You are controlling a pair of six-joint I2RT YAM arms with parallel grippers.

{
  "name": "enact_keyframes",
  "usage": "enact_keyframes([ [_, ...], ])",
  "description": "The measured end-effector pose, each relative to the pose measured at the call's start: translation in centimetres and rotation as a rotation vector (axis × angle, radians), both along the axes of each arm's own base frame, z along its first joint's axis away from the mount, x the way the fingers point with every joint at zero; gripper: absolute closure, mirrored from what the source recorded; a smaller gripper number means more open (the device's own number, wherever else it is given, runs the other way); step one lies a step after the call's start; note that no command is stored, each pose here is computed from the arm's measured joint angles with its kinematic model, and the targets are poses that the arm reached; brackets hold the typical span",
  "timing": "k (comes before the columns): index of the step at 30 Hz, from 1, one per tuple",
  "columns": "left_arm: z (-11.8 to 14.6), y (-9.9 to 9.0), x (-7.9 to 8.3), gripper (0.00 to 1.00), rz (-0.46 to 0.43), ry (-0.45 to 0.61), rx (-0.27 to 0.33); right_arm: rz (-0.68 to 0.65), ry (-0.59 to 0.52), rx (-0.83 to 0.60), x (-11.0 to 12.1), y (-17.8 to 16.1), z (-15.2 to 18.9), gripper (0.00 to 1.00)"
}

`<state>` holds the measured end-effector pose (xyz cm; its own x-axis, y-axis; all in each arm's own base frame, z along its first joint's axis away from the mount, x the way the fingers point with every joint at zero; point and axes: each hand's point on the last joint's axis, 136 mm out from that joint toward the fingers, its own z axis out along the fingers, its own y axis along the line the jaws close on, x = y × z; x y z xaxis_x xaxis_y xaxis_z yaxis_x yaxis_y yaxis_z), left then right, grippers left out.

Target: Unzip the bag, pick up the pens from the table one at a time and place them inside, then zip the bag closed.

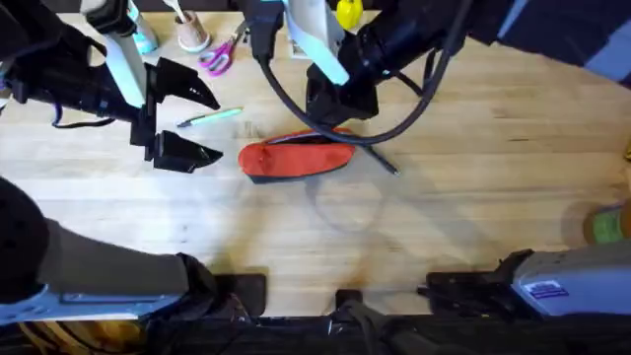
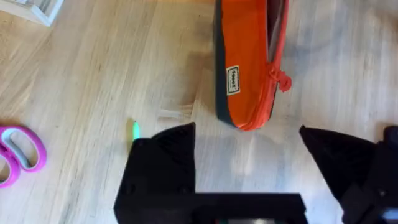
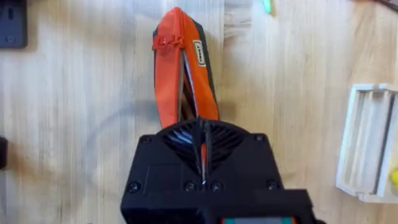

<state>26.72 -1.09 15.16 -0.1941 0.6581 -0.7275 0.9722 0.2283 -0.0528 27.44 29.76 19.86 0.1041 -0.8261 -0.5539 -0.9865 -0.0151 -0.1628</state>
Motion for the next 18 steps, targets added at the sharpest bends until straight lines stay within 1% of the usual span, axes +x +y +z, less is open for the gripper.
enact_keyframes([
  [3,0.0,0.0,0.0,0.006,0.000,0.000,0.000,0.010,0.025,-0.015,-0.1,0.4,-1.1,0.967],
  [11,0.0,0.0,0.0,0.006,0.000,0.000,0.000,0.053,0.137,-0.068,-0.9,2.0,-5.5,0.968],
  [14,0.0,0.0,0.0,0.006,0.000,0.000,0.000,0.055,0.155,-0.074,-1.0,2.1,-6.2,0.968],
  [18,0.0,0.0,0.0,0.006,0.000,0.000,0.000,0.056,0.153,-0.073,-0.8,2.3,-6.4,0.967],
])
